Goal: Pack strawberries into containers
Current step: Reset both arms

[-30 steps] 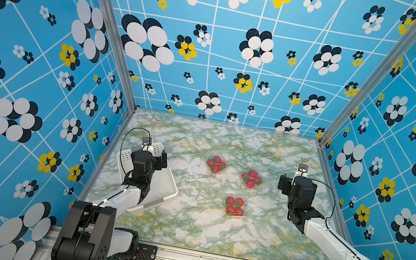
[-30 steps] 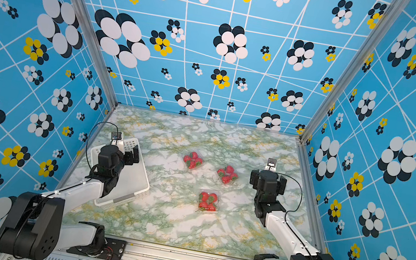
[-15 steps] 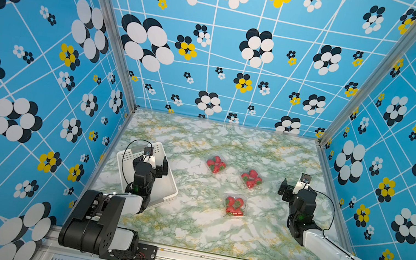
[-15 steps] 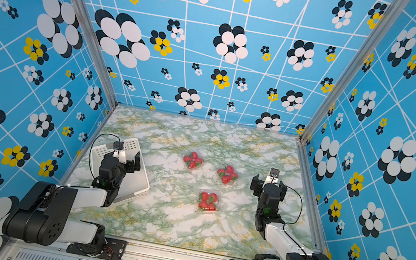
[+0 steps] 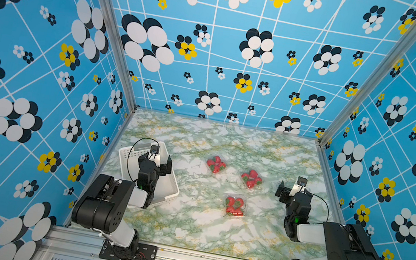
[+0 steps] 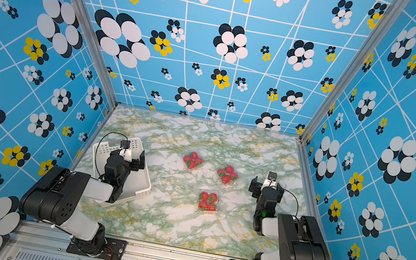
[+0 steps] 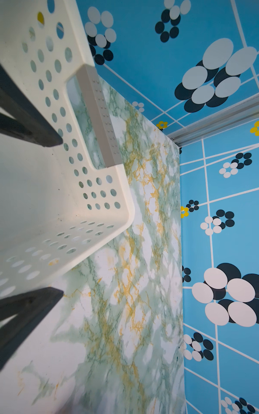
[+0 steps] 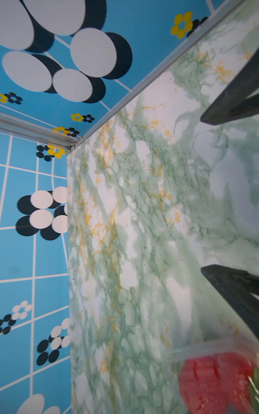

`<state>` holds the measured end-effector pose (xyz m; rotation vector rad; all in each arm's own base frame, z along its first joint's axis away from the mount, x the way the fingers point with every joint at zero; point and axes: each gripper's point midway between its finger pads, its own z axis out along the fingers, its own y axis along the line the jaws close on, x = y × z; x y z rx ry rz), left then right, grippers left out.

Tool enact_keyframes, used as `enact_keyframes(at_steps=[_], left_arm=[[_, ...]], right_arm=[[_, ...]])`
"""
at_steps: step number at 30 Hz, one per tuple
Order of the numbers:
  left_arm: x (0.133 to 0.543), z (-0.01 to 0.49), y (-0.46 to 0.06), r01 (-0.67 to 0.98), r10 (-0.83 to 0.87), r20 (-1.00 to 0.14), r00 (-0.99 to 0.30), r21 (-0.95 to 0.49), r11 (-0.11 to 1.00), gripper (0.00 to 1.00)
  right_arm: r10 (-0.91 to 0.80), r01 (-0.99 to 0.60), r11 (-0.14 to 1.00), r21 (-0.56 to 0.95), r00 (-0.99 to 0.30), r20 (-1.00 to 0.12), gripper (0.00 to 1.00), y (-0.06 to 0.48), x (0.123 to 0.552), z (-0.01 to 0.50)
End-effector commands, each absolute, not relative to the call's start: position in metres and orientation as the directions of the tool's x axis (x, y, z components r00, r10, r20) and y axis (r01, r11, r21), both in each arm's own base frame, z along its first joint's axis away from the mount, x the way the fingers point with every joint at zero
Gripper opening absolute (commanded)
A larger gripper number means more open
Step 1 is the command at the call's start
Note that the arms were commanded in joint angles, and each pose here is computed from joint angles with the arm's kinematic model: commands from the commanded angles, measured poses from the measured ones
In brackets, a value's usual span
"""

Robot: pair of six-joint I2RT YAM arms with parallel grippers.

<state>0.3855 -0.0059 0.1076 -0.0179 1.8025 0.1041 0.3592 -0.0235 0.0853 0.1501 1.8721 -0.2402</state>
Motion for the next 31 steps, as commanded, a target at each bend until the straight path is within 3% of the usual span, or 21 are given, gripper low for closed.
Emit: enact_keyframes(at_steps=[1, 4, 31], left_arm=[[0.389, 0.102, -0.008, -0.052, 0.065, -0.964, -0.258, 0.081, 0.995, 0.99], [0.393, 0.101, -0.003, -0.08, 0.052, -0.959, -0.277, 0.077, 0.994, 1.0], [0.395, 0.1, 0.004, -0.108, 0.026, -0.957, -0.29, 0.06, 0.992, 0.99]], right_arm=[[-0.003, 0.248, 0.966, -0.077, -0.289, -0.957, 0.99, -0.027, 0.375, 0.101], [0.018, 0.295, 0.951, -0.093, -0.353, -0.935, 0.99, -0.035, 0.386, 0.097], [0.027, 0.245, 0.967, -0.068, -0.364, -0.931, 0.99, -0.032, 0.389, 0.094]])
